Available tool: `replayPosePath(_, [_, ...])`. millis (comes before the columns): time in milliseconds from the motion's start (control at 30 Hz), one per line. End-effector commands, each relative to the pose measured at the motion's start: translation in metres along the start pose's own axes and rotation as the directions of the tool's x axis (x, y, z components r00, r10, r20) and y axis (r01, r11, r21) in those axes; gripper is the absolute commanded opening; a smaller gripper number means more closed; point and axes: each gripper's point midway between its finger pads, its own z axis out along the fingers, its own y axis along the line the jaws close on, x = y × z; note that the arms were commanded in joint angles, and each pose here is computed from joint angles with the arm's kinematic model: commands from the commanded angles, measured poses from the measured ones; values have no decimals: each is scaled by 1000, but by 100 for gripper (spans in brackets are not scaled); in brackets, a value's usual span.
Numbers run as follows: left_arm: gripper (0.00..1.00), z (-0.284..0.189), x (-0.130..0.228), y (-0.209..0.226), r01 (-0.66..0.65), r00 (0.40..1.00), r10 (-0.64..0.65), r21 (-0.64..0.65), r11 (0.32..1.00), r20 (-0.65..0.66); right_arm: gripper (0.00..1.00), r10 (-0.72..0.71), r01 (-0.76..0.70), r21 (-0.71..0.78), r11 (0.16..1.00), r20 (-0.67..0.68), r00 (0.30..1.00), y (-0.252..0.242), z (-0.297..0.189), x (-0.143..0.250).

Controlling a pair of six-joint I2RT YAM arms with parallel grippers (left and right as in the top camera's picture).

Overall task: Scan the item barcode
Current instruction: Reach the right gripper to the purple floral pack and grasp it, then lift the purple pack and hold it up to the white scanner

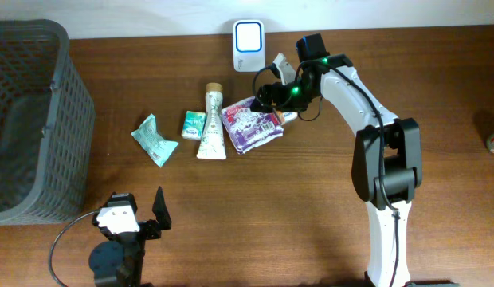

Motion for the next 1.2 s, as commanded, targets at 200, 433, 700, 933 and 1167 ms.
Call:
replayPosePath(200, [99,0,1,2,10,1000,-10,-10,1000,-2,89,61,-62,-27,998,-60,996,-14,22,18])
replayPosePath(433, [99,0,1,2,10,1000,-10,-10,1000,-2,69,110,-115,-39,993,-123,986,-18,30,38])
replayPosePath(700, [99,0,1,2,10,1000,-10,-10,1000,-2,24,114,-113,12,993,-126,986,-1,-1,37])
replayPosePath(933, [99,0,1,2,10,1000,-10,-10,1000,-2,20,143,-109,359,927,-70,987,-9,-75,43])
replayPosePath(1167, [99,0,1,2,10,1000,-10,-10,1000,-2,20,314,-287,807,516,133,940,-50,-181,79])
